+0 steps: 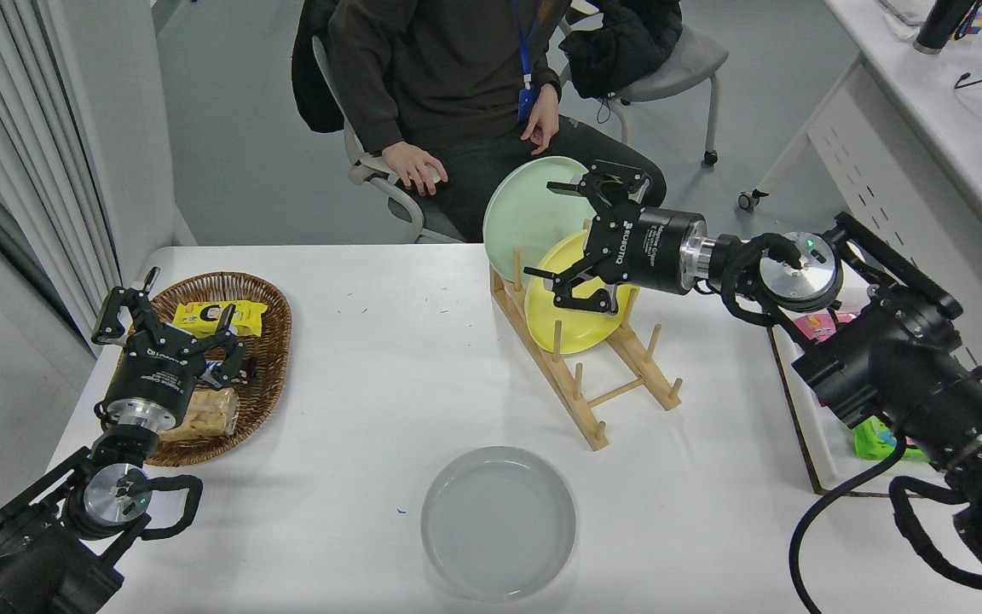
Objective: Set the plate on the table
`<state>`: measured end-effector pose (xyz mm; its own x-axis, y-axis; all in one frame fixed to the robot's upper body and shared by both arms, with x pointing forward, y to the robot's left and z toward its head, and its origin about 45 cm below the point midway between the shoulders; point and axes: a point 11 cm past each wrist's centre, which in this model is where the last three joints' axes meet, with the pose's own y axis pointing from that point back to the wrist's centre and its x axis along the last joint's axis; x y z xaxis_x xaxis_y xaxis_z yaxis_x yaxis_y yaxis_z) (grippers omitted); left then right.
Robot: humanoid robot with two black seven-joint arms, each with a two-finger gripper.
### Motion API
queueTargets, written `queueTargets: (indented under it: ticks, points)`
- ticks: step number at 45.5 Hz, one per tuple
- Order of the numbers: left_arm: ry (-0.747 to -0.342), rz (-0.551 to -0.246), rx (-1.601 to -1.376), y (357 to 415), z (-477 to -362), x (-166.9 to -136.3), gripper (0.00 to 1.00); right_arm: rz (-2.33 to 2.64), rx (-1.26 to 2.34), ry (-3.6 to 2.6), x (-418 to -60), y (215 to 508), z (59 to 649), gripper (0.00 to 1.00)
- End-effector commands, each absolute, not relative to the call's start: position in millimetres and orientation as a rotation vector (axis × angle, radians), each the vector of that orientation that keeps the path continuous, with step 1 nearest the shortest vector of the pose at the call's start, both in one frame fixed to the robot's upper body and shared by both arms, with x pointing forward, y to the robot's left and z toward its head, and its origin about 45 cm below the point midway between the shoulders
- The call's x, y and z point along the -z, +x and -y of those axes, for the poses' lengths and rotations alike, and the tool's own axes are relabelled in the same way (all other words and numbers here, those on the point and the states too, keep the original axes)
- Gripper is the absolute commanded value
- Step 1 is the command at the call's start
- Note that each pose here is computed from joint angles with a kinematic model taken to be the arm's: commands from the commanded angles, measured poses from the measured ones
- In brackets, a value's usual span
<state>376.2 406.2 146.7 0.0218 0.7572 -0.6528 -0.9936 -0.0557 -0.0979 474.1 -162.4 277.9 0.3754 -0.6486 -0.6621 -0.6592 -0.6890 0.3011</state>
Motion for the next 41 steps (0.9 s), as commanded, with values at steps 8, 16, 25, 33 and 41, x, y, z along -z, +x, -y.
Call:
queueTargets:
  ticks: [8, 16, 25, 33, 41]
  points:
    - [-0.648, -0.469, -1.515, 376.2, -406.2, -146.8, 0.98, -1.321, -1.016, -2.493, -309.3, 491.9, 189.1, 0.99]
    - [-0.648, -0.469, -1.515, 376.2, -406.2, -146.8, 0.98, -1.334, -0.881, -2.456, -312.8, 493.2, 216.2, 0.99]
    - [-0.648, -0.469, -1.515, 376.2, -406.2, -146.8, 0.98, -1.404, -0.769, -2.448, -314.0, 494.4, 237.8, 0.99]
    - [-0.648, -0.469, -1.515, 376.2, -406.2, -146.8, 0.98, -1.377, -0.652, -2.382, -323.0, 495.0, 251.9, 0.99]
    - [-0.648, -0.469, -1.515, 376.2, -406.2, -146.8, 0.98, -1.393, -0.632, -2.381, -320.6, 491.6, 270.6, 0.99]
